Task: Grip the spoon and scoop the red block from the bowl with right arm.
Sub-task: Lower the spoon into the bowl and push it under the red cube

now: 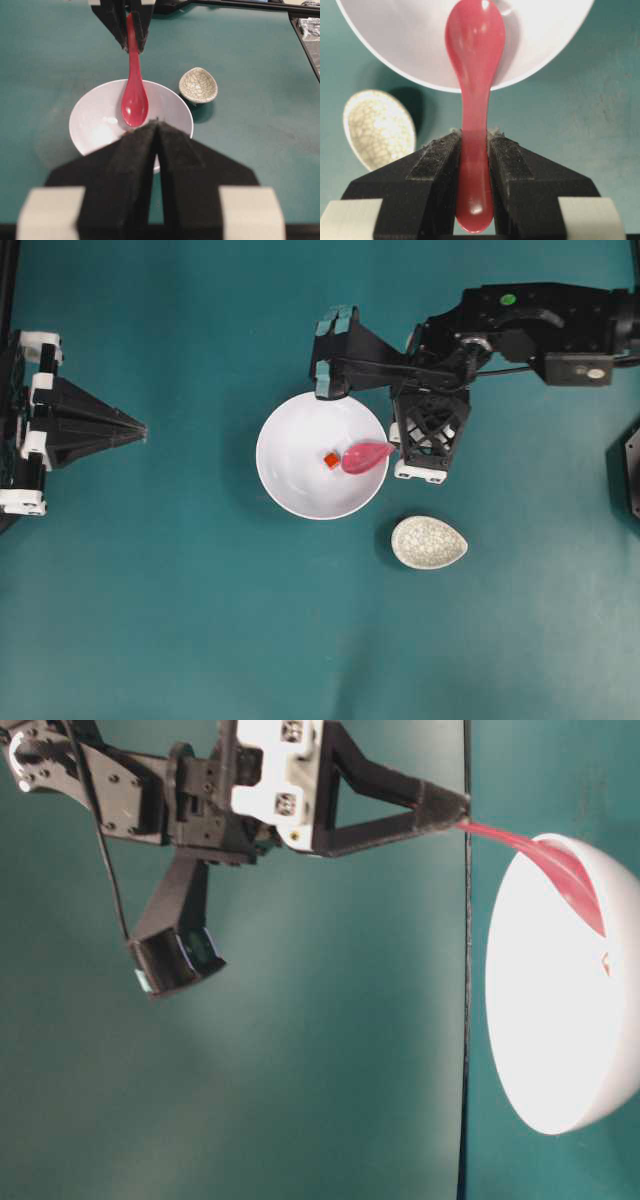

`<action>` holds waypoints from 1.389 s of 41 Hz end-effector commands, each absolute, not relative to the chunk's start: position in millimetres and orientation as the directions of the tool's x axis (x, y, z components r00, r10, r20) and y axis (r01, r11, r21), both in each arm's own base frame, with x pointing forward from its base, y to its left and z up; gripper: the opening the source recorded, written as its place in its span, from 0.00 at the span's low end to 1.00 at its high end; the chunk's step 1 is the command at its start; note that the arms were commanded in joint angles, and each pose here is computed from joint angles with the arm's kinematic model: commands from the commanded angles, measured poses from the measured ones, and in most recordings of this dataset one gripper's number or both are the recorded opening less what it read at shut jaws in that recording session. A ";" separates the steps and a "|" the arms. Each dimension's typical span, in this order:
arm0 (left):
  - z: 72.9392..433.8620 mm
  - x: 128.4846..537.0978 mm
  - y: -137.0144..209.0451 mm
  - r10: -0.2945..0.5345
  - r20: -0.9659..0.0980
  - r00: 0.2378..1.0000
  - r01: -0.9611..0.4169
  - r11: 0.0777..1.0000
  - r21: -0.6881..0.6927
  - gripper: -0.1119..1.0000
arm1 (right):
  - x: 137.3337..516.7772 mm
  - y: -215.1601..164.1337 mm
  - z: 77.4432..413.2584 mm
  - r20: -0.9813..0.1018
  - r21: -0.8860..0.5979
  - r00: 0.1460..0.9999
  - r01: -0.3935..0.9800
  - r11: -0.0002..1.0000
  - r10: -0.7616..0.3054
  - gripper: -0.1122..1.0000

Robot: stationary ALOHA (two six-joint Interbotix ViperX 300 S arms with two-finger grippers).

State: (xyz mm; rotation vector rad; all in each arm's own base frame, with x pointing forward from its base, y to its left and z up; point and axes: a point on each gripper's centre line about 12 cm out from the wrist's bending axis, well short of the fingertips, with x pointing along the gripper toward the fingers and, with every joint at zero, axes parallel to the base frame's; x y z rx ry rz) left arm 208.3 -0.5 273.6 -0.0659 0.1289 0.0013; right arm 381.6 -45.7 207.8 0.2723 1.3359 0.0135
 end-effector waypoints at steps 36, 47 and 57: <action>282.7 211.3 -0.5 -0.003 -0.107 0.994 -0.003 0.998 -0.057 0.10 | 425.3 -46.3 211.2 -0.907 0.179 0.403 0.105 0.978 0.122 0.30; 282.7 211.3 -0.5 -0.003 -0.107 0.994 -0.003 0.998 -0.057 0.10 | 430.1 -44.1 212.7 -0.886 0.176 0.451 0.107 0.979 0.110 0.30; 282.7 211.3 -0.9 -0.005 -0.107 0.994 -0.001 0.998 -0.057 0.10 | 420.6 -41.8 210.1 -0.874 0.176 0.476 0.119 0.977 0.099 0.30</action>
